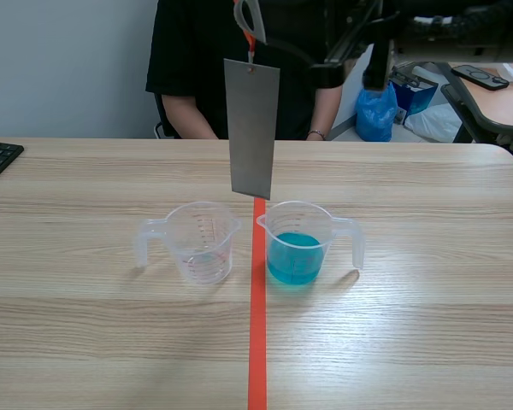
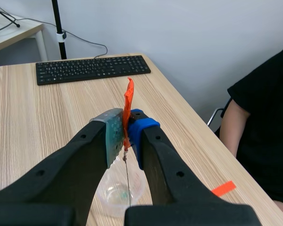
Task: Do the redox reaction experiment.
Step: 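Put the plate into the left beaker, then return to the home posture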
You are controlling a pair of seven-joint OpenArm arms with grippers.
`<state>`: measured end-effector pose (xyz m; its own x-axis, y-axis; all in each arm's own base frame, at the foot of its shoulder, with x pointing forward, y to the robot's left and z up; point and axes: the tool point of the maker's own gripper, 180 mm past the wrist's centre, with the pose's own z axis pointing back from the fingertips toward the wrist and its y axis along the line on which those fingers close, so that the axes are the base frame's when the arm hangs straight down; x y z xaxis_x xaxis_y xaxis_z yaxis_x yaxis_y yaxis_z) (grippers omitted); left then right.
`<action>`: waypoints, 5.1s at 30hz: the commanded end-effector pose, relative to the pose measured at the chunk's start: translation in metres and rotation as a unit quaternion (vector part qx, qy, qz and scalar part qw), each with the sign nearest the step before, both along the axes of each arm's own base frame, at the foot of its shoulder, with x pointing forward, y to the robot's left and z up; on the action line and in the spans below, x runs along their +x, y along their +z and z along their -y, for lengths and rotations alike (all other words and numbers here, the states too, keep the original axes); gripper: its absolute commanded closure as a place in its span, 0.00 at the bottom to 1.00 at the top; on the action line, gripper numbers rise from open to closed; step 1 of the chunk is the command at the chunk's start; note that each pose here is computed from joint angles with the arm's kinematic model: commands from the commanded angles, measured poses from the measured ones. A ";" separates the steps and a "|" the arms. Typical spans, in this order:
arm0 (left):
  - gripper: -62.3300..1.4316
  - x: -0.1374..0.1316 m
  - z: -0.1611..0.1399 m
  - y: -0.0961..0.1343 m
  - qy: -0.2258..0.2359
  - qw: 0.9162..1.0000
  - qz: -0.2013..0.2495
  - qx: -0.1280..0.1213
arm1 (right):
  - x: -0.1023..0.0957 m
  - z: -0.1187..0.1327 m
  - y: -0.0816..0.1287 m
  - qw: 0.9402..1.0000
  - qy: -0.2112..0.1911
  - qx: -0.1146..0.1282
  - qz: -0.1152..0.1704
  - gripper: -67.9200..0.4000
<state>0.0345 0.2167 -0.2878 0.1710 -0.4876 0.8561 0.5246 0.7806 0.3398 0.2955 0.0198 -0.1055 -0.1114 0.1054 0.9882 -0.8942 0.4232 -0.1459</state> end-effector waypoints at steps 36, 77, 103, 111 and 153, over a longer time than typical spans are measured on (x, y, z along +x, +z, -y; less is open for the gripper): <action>0.91 0.006 -0.004 -0.003 0.005 1.000 0.000 0.010 | -0.003 -0.077 -0.008 0.999 0.050 0.009 -0.010 0.97; 0.91 0.005 -0.004 -0.003 0.006 1.000 0.000 0.009 | 0.033 -0.080 -0.107 0.999 0.012 -0.015 -0.034 0.97; 0.91 0.007 -0.003 -0.002 0.005 1.000 0.003 0.008 | 0.041 -0.073 -0.131 0.996 -0.006 -0.091 0.006 0.72; 0.91 0.007 -0.003 -0.002 0.005 1.000 0.002 0.009 | 0.027 -0.084 -0.128 0.997 0.030 -0.075 0.008 0.14; 0.79 0.017 0.003 0.011 -0.088 0.996 0.020 0.000 | -0.103 0.081 -0.091 0.986 -0.151 -0.043 -0.052 0.00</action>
